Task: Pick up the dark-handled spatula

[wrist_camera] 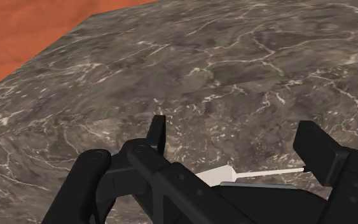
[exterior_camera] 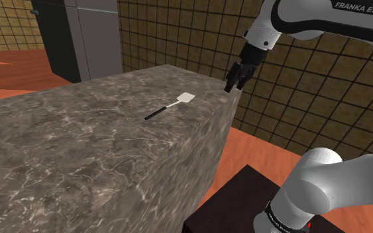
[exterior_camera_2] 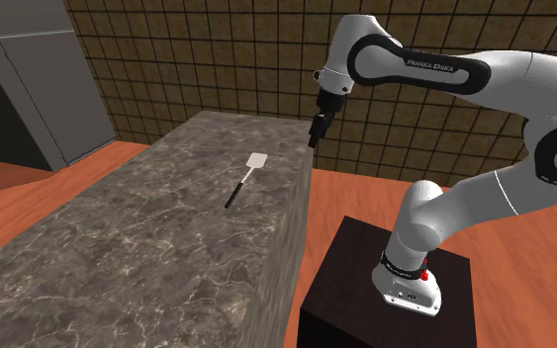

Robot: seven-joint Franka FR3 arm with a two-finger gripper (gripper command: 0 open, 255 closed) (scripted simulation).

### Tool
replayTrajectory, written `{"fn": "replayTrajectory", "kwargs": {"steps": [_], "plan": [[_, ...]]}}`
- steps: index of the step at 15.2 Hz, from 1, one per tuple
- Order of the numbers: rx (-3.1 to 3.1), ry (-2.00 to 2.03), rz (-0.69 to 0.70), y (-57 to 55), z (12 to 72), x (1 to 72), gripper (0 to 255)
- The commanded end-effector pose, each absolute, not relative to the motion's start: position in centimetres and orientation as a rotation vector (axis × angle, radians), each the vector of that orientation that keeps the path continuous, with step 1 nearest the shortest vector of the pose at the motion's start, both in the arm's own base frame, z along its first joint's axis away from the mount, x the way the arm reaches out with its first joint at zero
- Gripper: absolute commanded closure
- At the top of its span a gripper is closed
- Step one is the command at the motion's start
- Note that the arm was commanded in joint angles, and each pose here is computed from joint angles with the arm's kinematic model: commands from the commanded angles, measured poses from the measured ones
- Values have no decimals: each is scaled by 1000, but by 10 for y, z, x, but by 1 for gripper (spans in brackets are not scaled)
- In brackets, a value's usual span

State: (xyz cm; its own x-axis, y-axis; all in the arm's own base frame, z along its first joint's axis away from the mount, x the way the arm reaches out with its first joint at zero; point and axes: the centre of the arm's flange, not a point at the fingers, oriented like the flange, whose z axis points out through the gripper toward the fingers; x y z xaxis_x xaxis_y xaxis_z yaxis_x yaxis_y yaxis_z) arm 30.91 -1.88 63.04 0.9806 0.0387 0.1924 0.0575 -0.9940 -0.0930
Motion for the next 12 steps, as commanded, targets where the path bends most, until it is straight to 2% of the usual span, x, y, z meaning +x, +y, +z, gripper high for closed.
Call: {"fn": "replayTrajectory", "kwargs": {"steps": [1, 12], "plan": [[-3028, -74, -291, -19, 630, 309, 0], [-2858, 1124, -85, 105, 606, 405, 0]]}}
